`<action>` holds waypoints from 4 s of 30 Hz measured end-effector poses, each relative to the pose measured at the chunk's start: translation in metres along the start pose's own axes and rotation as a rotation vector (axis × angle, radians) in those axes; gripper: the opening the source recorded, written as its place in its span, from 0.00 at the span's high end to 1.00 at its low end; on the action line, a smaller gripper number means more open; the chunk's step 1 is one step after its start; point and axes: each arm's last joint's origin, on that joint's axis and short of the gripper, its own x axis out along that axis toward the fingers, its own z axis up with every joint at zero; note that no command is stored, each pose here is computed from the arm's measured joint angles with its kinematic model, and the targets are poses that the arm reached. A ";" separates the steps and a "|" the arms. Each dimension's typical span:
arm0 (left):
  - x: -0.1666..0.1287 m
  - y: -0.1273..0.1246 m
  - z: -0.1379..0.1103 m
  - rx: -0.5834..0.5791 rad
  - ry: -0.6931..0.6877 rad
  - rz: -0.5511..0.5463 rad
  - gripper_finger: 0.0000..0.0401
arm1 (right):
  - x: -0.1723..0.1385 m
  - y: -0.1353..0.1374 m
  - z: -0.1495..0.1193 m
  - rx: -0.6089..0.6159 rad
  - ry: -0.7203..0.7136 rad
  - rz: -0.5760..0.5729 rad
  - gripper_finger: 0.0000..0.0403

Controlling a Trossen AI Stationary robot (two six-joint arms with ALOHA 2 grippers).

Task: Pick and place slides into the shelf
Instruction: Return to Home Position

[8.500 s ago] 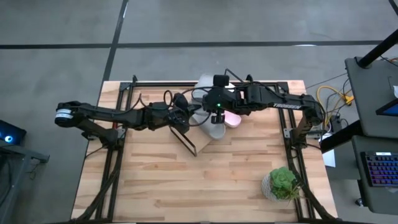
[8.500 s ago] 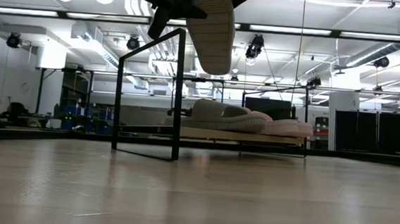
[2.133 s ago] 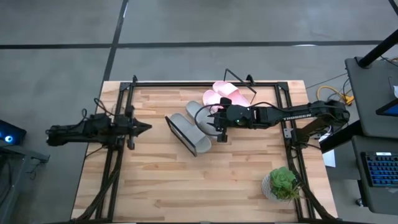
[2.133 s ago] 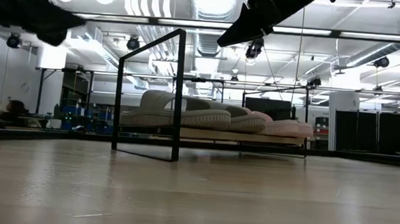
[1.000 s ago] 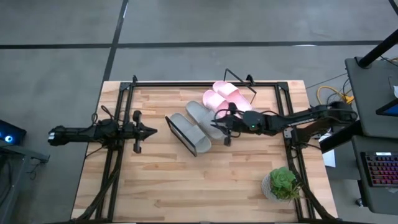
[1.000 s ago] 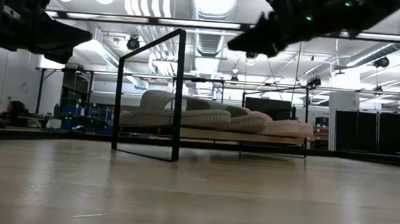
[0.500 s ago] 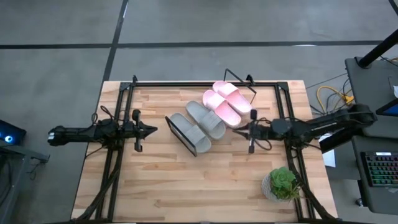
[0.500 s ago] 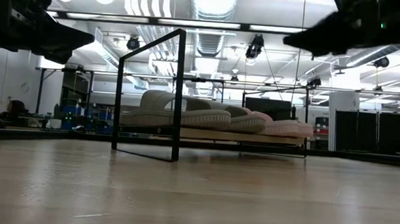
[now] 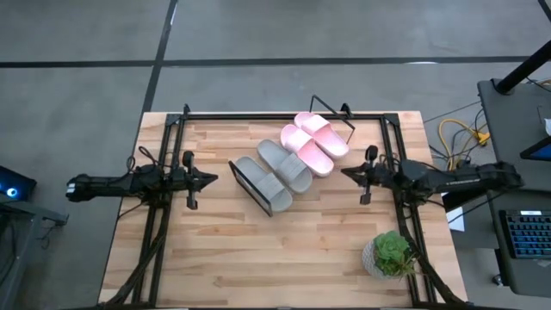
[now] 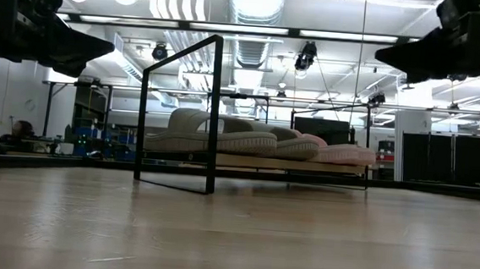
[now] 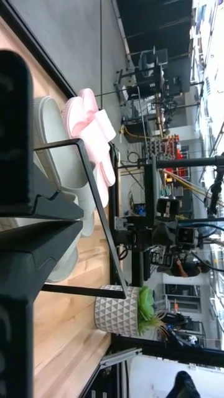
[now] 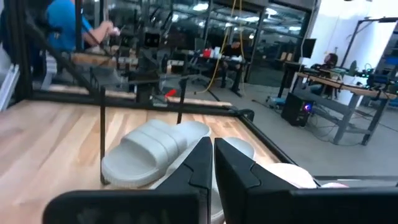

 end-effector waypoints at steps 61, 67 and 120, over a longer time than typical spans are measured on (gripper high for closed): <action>0.002 -0.004 -0.002 -0.111 0.024 -0.134 1.00 | -0.033 0.003 -0.022 0.213 0.047 0.186 0.98; 0.002 -0.004 -0.001 -0.112 0.019 -0.134 1.00 | -0.033 0.003 -0.022 0.213 0.047 0.183 0.98; 0.002 -0.004 -0.001 -0.112 0.015 -0.135 1.00 | -0.033 0.003 -0.022 0.213 0.046 0.183 0.98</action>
